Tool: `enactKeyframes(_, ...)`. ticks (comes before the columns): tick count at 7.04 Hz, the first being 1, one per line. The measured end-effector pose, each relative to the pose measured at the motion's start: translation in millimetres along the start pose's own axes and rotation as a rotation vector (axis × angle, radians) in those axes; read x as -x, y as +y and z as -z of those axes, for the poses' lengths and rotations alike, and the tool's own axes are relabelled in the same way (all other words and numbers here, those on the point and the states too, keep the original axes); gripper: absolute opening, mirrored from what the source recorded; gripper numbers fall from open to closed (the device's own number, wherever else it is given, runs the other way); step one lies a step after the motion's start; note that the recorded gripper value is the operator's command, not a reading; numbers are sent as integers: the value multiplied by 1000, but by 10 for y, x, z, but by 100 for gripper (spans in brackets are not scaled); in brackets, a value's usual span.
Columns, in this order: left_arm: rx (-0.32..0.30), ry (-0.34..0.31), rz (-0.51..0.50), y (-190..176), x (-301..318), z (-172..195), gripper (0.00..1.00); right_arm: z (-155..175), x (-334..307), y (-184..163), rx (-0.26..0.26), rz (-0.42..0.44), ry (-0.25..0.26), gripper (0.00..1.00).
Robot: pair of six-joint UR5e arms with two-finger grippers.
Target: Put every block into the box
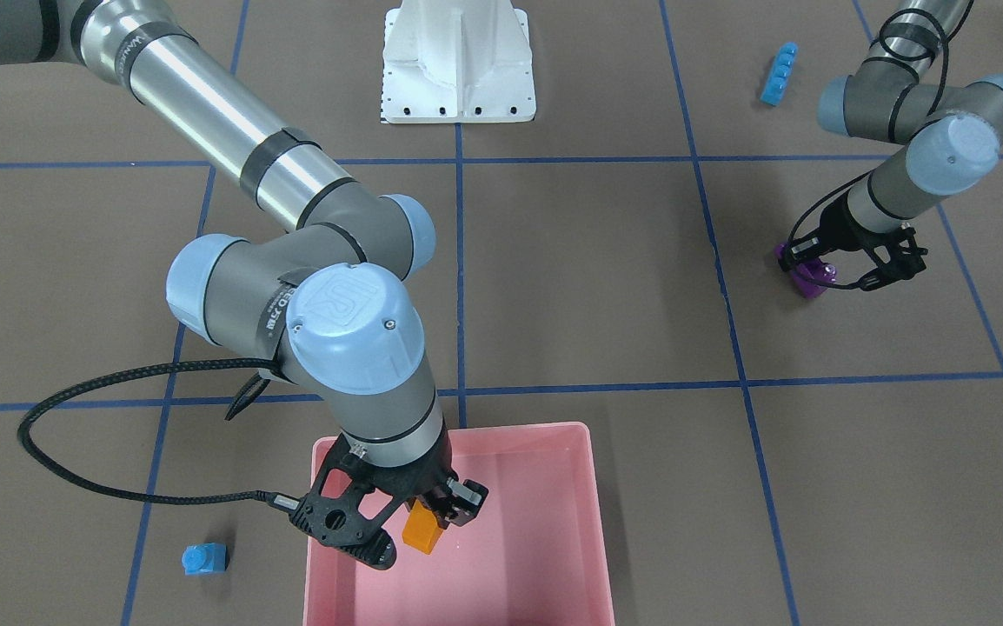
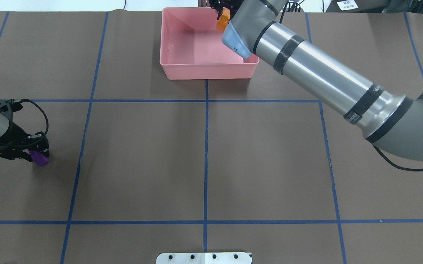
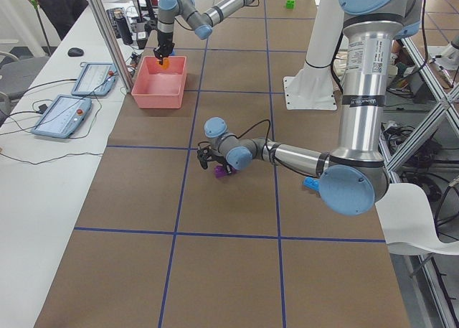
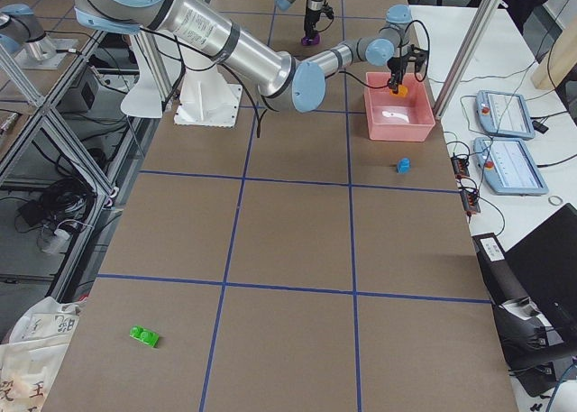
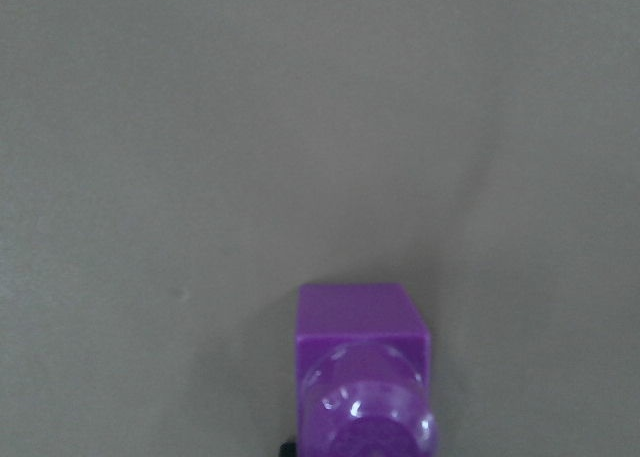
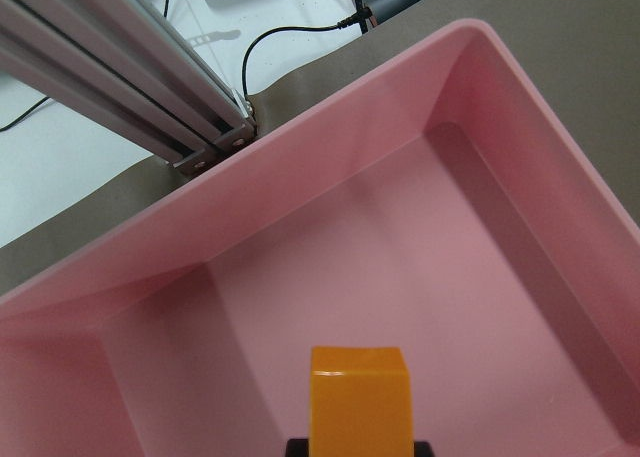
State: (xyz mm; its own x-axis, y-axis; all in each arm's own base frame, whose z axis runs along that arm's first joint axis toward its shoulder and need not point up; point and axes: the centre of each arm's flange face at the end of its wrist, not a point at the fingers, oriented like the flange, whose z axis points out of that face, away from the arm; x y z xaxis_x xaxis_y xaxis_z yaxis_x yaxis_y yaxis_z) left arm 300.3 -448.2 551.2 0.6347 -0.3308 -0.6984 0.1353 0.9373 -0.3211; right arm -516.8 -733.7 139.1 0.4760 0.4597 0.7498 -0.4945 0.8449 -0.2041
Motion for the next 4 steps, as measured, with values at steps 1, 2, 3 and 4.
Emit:
enactKeyframes(1, -6, 22, -13, 14, -173, 109, 0, -103, 5, 109, -8, 6, -2, 100)
enactKeyframes(2, -16, 52, -29, 96, -316, 280, 0, -168, -2, 189, -6, 13, -1, 100)
enactKeyframes(3, -24, 83, -28, 213, -602, 517, 0, -182, -14, 248, 2, 21, -6, 100)
enactKeyframes(4, -26, 95, -5, 268, -1163, 795, 0, -117, -85, 214, 15, 24, -21, 100)
